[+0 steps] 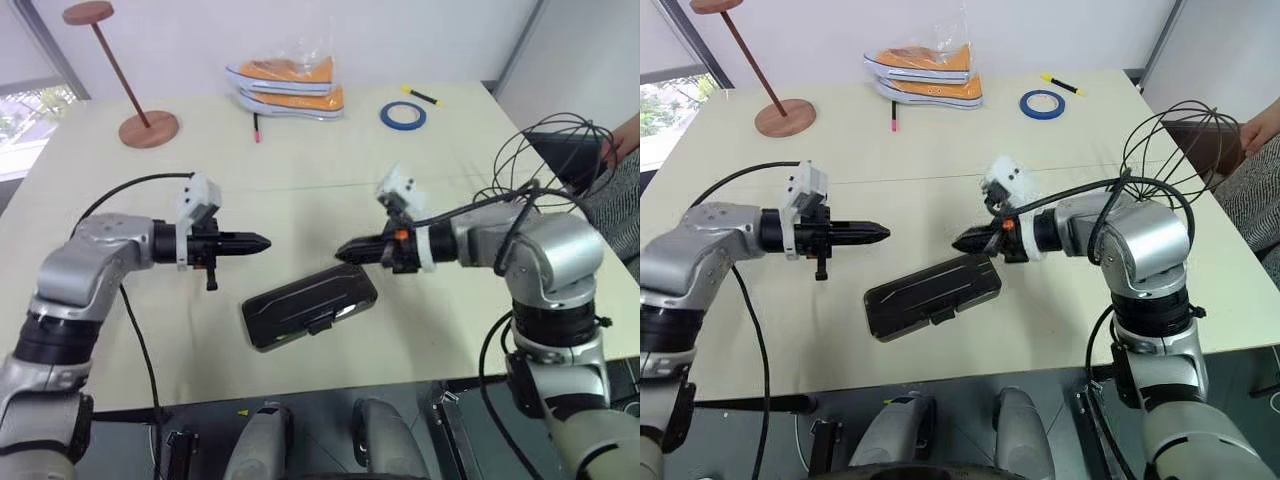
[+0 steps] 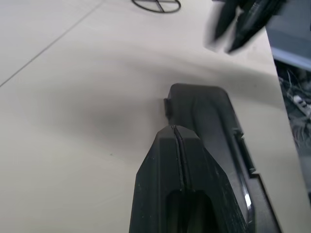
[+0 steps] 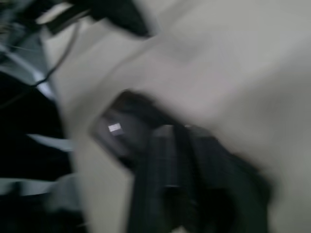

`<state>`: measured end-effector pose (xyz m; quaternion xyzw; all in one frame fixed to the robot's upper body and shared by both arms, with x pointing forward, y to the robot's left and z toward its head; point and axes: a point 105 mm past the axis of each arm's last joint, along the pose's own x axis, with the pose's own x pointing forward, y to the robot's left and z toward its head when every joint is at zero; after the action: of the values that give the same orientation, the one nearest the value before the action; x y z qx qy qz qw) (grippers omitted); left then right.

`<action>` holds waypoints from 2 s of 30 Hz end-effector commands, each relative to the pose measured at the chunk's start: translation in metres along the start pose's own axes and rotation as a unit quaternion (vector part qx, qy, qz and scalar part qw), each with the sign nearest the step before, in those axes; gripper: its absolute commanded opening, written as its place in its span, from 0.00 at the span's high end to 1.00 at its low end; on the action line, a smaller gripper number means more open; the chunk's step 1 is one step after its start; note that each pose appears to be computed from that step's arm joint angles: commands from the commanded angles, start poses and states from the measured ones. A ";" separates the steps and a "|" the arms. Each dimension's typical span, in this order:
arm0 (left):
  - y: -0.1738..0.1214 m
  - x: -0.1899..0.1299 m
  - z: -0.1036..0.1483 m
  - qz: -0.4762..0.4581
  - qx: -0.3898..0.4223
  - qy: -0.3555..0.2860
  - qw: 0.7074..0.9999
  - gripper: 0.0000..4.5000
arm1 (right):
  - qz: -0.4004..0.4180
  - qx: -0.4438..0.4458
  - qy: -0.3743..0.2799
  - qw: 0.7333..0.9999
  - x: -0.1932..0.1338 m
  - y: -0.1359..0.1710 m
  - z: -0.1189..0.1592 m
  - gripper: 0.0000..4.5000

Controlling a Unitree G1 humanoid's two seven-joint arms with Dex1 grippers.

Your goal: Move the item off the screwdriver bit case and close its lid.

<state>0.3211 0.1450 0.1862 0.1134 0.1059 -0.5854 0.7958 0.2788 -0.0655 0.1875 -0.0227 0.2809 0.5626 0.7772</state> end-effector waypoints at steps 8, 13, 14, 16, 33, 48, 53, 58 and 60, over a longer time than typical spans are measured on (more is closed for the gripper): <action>0.022 0.037 -0.015 -0.042 0.056 0.044 0.997 1.00 | 0.089 0.080 0.050 0.992 0.009 0.034 -0.049 0.99; 0.031 0.056 -0.025 -0.047 0.071 0.058 0.995 1.00 | 0.097 0.128 0.079 0.984 0.015 0.045 -0.074 0.99; 0.032 0.058 -0.026 -0.050 0.075 0.059 0.994 1.00 | 0.095 0.136 0.080 0.983 0.017 0.045 -0.075 0.99; 0.030 0.062 -0.027 -0.057 0.081 0.060 0.993 1.00 | 0.088 0.156 0.074 0.981 0.023 0.045 -0.077 0.99; 0.010 0.078 -0.035 -0.104 0.108 0.057 0.987 1.00 | -0.082 0.359 0.021 0.929 0.057 0.028 -0.100 0.99; -0.002 0.078 -0.052 -0.134 0.119 0.086 0.980 1.00 | -0.127 0.390 0.001 0.912 0.055 0.015 -0.100 0.99; -0.005 0.082 -0.057 -0.137 0.123 0.089 0.979 1.00 | -0.132 0.387 -0.008 0.912 0.057 0.014 -0.097 0.99; -0.007 0.085 -0.058 -0.141 0.126 0.090 0.978 1.00 | -0.138 0.376 -0.019 0.916 0.060 0.012 -0.091 0.99; -0.008 0.086 -0.059 -0.144 0.128 0.091 0.977 1.00 | -0.140 0.370 -0.023 0.918 0.061 0.012 -0.089 0.99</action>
<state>0.3416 0.0897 0.1031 0.2392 0.1296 -0.6747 0.6861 0.2357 -0.0409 0.0781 0.2404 0.4715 0.3073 0.7908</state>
